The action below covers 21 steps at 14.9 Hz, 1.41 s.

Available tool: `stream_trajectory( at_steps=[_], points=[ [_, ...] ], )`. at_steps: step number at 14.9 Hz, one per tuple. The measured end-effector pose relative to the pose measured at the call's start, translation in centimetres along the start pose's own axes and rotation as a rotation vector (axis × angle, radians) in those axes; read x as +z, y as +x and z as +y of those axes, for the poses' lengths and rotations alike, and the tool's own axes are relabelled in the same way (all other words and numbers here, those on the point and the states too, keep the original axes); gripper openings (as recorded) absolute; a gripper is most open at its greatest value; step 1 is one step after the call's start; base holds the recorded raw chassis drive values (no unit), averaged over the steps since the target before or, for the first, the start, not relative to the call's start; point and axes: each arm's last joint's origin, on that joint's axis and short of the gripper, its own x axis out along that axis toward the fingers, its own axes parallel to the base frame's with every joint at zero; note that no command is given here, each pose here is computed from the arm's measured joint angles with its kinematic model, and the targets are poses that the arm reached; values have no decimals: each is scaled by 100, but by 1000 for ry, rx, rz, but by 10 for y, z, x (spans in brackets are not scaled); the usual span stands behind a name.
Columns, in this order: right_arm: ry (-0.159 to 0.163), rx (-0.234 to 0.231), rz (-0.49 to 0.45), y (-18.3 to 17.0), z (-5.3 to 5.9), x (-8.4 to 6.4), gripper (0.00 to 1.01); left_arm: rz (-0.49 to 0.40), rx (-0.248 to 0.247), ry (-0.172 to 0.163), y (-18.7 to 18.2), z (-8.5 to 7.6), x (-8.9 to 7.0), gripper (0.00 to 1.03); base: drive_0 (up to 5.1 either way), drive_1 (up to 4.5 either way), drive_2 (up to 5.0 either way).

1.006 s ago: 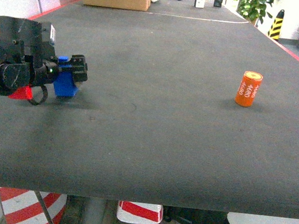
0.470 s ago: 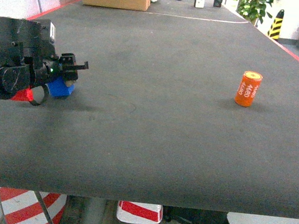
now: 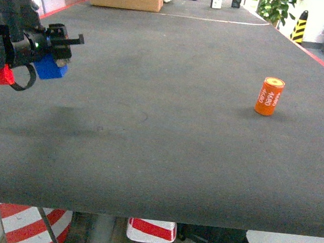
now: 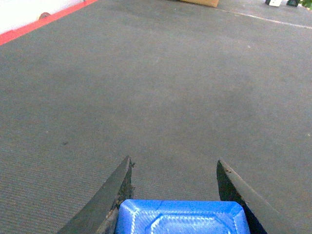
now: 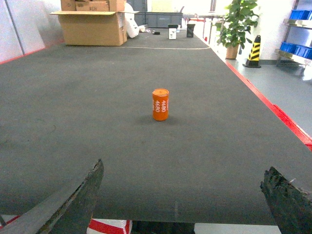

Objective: Sort blue parts and orange caps into right shelf containers

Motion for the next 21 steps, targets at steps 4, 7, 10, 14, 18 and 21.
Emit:
stream_trajectory(
  at_steps=[4,7,10,14,18,21],
  points=[
    [0,0,0,0,0,0,98,-43,-17,-35,-38,-9,29,42,0,0,0],
    [0,0,0,0,0,0,98,-97,-28,-63,-69,-15,53,42,0,0,0],
    [0,0,0,0,0,0,98,-125,-42,-79,-100,-23,67,42,0,0,0],
    [0,0,0,0,0,0,98,-154,-37,-91,-138,-27,68,42,0,0,0],
    [0,0,0,0,0,0,98,-212,-26,-75,-176,-30,74,42,0,0,0],
    [0,0,0,0,0,0,98,-234,-29,-83,-227,-42,70,42,0,0,0]
  ],
)
